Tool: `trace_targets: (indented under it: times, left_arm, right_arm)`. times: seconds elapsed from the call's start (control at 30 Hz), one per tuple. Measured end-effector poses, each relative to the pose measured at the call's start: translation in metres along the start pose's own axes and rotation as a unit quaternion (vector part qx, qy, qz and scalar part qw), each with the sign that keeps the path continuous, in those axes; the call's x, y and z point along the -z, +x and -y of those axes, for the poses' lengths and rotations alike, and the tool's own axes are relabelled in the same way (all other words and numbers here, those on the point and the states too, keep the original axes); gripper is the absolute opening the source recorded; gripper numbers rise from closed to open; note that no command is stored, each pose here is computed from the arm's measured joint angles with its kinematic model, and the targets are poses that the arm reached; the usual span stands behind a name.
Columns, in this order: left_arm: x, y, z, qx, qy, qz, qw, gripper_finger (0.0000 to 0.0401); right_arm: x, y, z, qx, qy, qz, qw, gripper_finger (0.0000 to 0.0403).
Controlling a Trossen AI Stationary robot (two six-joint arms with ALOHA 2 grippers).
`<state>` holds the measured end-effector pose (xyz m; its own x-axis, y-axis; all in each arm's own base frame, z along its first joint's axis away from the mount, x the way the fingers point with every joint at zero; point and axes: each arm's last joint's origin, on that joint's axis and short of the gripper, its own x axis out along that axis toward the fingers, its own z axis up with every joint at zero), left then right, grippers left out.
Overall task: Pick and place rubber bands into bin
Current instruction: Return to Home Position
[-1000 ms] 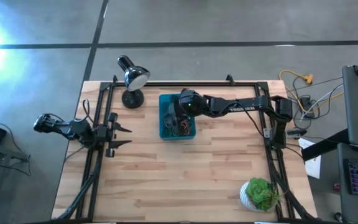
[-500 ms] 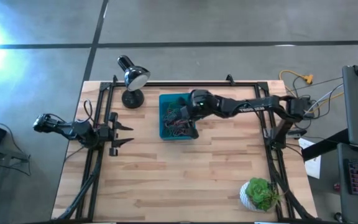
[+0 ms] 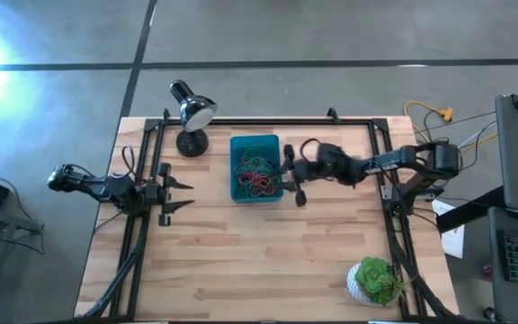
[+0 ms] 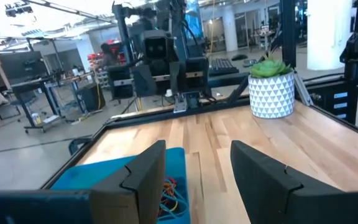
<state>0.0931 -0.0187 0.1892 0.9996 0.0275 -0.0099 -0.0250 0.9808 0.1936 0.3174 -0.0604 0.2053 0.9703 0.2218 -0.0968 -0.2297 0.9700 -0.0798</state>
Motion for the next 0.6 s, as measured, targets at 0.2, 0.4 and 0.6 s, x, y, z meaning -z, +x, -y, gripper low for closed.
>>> trace_targets:
  times: [0.2,0.4,0.6]
  left_arm:
    - [0.0,0.0,0.0,0.0,0.001,-0.001,1.0,0.0167]
    - [0.0,0.0,0.0,0.0,0.002,-0.002,1.0,0.0167]
    - [0.0,0.0,0.0,-0.01,0.005,-0.004,1.0,0.0167]
  right_arm:
    - [0.017,-0.034,-0.016,0.028,-0.029,0.09,0.995,0.0118]
    - [0.016,-0.064,-0.044,0.064,-0.064,0.126,0.988,0.0117]
    - [0.012,-0.091,-0.073,0.095,-0.076,0.146,0.982,0.0111]
